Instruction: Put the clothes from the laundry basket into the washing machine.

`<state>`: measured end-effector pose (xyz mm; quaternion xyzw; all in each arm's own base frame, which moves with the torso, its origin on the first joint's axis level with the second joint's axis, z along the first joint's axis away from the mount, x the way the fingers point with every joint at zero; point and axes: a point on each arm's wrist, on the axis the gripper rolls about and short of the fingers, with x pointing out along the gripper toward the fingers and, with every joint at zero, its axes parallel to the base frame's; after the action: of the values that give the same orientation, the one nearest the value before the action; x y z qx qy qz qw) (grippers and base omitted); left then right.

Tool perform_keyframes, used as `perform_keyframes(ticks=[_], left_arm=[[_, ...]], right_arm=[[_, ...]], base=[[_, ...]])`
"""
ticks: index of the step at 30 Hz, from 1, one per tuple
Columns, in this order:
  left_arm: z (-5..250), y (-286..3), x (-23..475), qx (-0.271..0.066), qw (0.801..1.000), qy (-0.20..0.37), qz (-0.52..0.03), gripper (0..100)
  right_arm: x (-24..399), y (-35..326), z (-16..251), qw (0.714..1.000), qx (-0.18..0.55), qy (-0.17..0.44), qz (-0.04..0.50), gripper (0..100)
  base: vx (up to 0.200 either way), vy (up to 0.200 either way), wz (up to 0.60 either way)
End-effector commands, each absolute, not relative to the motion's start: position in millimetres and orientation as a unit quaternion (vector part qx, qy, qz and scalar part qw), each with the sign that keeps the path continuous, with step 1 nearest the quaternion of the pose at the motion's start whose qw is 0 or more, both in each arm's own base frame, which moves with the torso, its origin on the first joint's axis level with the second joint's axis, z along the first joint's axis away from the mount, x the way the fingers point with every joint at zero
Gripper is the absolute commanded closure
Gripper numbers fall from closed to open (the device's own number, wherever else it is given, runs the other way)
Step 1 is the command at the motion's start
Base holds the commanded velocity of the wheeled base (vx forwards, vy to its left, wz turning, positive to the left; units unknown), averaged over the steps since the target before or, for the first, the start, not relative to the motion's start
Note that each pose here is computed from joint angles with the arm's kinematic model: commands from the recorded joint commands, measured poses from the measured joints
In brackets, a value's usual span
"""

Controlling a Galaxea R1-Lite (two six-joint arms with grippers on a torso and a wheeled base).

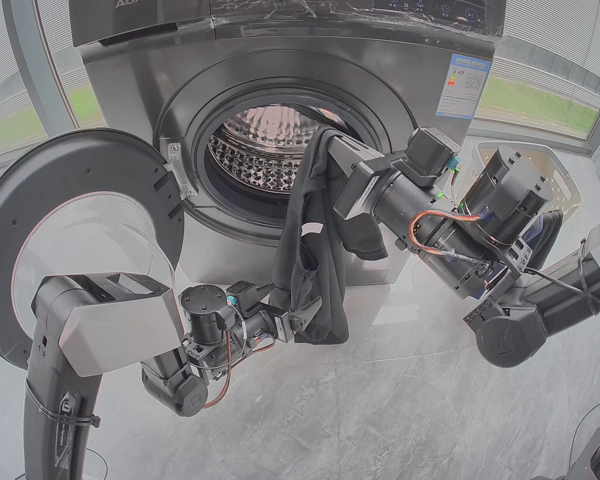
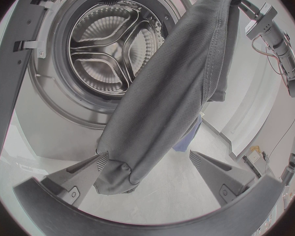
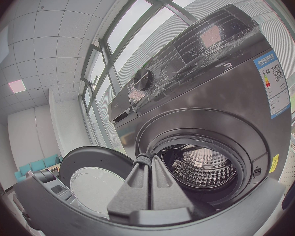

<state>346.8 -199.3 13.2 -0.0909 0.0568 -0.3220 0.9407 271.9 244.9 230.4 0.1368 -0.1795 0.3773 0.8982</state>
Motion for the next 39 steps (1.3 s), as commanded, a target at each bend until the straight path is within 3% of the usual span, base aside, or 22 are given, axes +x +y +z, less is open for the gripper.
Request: perform_keyframes(ticks=[1, 4, 5, 18, 22, 26, 27, 28, 30, 34, 39], left_arm=[[12.6, -202.8, 353.7, -0.094, 0.941, 0.046, -0.322, 0], [10.6, -205.2, 358.2, -0.095, 0.942, 0.040, -0.319, 0], [9.5, -205.6, 359.0, -0.095, 0.942, 0.040, -0.319, 100], [17.0, -202.2, 364.1, -0.098, 0.946, 0.025, -0.308, 100], [32.6, -195.3, 370.6, -0.105, 0.954, 0.000, -0.282, 100], [72.0, -173.2, 356.3, -0.112, 0.958, -0.024, -0.264, 100], [72.0, -173.2, 356.3, -0.112, 0.958, -0.024, -0.264, 100], [92.1, -160.3, 342.9, -0.114, 0.959, -0.034, -0.258, 100], [108.3, -152.5, 330.1, -0.117, 0.958, -0.043, -0.257, 100], [136.3, -136.3, 303.1, -0.120, 0.958, -0.064, -0.253, 100], [168.1, -115.7, 280.7, -0.134, 0.955, -0.102, -0.244, 100]], right_arm=[[270.7, 247.9, 228.5, 0.897, 0.137, -0.177, 0.381, 100], [269.7, 248.5, 229.0, 0.896, 0.137, -0.177, 0.383, 100], [269.7, 248.5, 228.9, 0.896, 0.137, -0.177, 0.383, 100], [271.1, 243.7, 228.0, 0.898, 0.138, -0.178, 0.377, 100], [270.2, 242.0, 225.2, 0.900, 0.140, -0.172, 0.375, 100], [267.7, 234.5, 211.4, 0.908, 0.154, -0.146, 0.361, 100], [267.7, 234.5, 211.4, 0.908, 0.154, -0.146, 0.361, 100], [259.3, 227.6, 206.3, 0.906, 0.156, -0.143, 0.367, 100], [251.4, 220.5, 208.5, 0.899, 0.169, -0.143, 0.377, 100], [242.8, 204.9, 200.0, 0.896, 0.199, -0.121, 0.379, 100], [229.7, 185.1, 179.2, 0.905, 0.185, -0.083, 0.373, 100]], base=[[0.000, 0.000, 0.00], [0.000, 0.000, 0.00], [0.000, 0.000, 0.00], [0.000, 0.000, 0.00], [0.000, 0.000, 0.00], [0.000, 0.000, 0.00], [0.000, 0.000, 0.00], [0.000, 0.000, 0.00], [0.000, 0.000, 0.00], [0.000, 0.000, 0.00], [0.000, 0.000, 0.00]])
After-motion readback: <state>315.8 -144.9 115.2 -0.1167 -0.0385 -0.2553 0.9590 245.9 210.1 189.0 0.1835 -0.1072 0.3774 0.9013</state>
